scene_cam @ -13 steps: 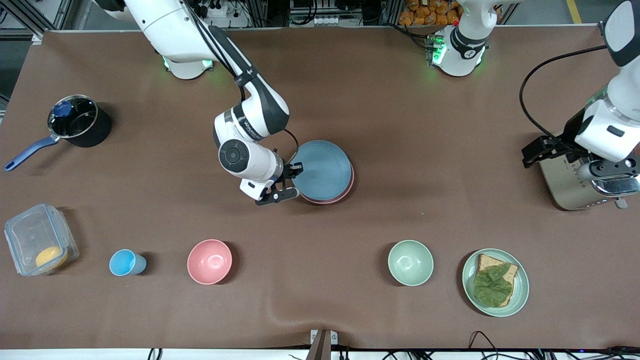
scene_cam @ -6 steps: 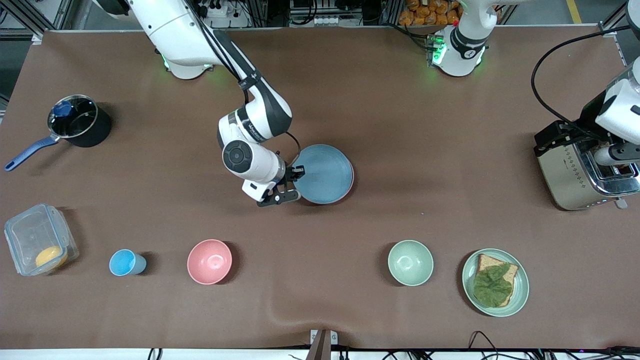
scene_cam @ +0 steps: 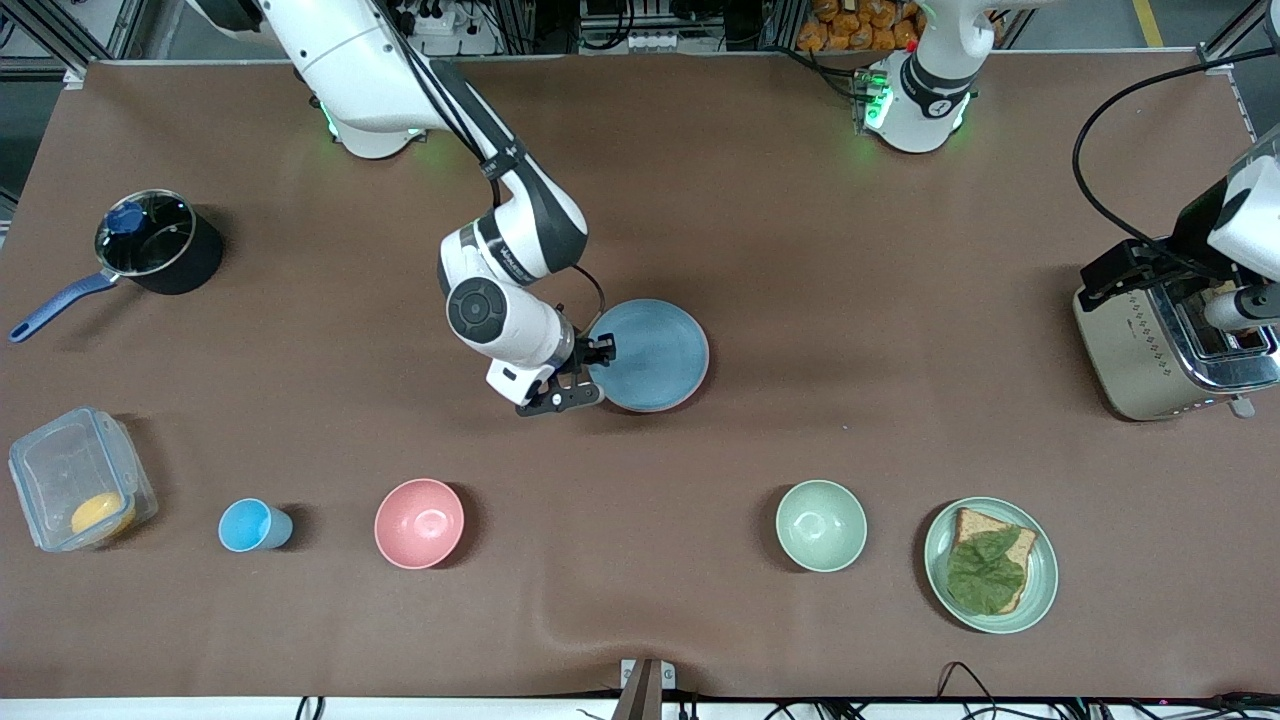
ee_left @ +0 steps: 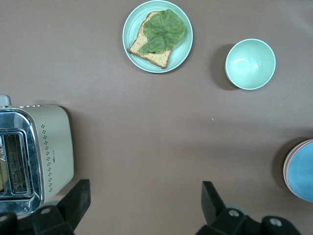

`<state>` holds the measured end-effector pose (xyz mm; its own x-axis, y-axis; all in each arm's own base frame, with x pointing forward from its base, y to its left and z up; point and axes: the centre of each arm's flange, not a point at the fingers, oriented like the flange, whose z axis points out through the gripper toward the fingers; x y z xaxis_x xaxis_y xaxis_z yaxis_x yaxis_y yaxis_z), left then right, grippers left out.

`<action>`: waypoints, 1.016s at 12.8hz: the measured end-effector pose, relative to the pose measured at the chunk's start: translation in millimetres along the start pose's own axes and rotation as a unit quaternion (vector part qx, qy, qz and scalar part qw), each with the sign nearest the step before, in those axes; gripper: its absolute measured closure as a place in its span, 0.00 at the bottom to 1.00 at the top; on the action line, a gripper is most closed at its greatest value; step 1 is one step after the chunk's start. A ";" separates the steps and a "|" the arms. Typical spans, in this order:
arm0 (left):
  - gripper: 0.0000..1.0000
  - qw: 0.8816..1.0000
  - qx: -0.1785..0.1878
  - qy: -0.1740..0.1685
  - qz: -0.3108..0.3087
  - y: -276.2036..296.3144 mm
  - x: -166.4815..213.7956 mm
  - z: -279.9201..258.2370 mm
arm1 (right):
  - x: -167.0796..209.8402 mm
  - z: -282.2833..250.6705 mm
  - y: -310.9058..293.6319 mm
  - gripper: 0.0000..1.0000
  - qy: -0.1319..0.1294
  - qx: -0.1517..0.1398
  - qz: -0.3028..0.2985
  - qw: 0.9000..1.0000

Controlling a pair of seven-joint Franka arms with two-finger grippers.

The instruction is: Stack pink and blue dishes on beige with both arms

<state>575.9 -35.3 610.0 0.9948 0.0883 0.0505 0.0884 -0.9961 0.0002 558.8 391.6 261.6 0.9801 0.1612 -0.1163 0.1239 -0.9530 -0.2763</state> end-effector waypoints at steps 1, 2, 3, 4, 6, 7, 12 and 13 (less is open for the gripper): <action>0.00 1.000 0.000 0.000 0.000 0.1 0.0 0.0 | 2.1 -26.2 5.8 0.30 -0.005 0.002 0.005 1.000; 0.00 1.000 0.000 0.000 0.000 0.3 -0.1 -0.1 | 3.8 -59.5 17.1 0.17 -0.009 0.004 0.012 1.000; 0.00 1.000 0.000 0.000 0.000 0.3 -0.1 -0.1 | 4.9 -96.2 35.2 0.08 -0.009 0.002 0.019 1.000; 0.00 1.000 0.000 0.000 0.000 0.5 -0.1 -0.2 | 5.6 -131.4 60.8 0.00 -0.005 -0.012 0.018 1.000; 0.00 1.000 0.000 0.000 0.000 0.4 -0.1 -0.5 | 6.8 -184.7 127.4 0.00 -0.005 -0.040 -0.015 0.999; 0.00 1.000 -0.001 0.002 0.000 0.3 0.1 -2.0 | 5.4 -207.7 164.3 0.00 -0.010 -0.041 -0.034 0.999; 0.00 1.000 0.000 0.000 0.000 0.3 -1.4 -7.5 | -69.8 -392.6 291.6 0.00 0.008 -0.091 -0.035 0.995; 0.00 1.000 0.000 -0.002 0.000 0.2 -1.8 -7.3 | -88.8 -419.6 292.3 0.00 0.023 -0.099 -0.030 0.994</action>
<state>573.7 -35.7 617.2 0.9951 0.0876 0.0459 0.0877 -0.9961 0.0001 573.1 -8.8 591.4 0.9755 0.2114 -0.0608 0.2057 -0.9746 -0.0886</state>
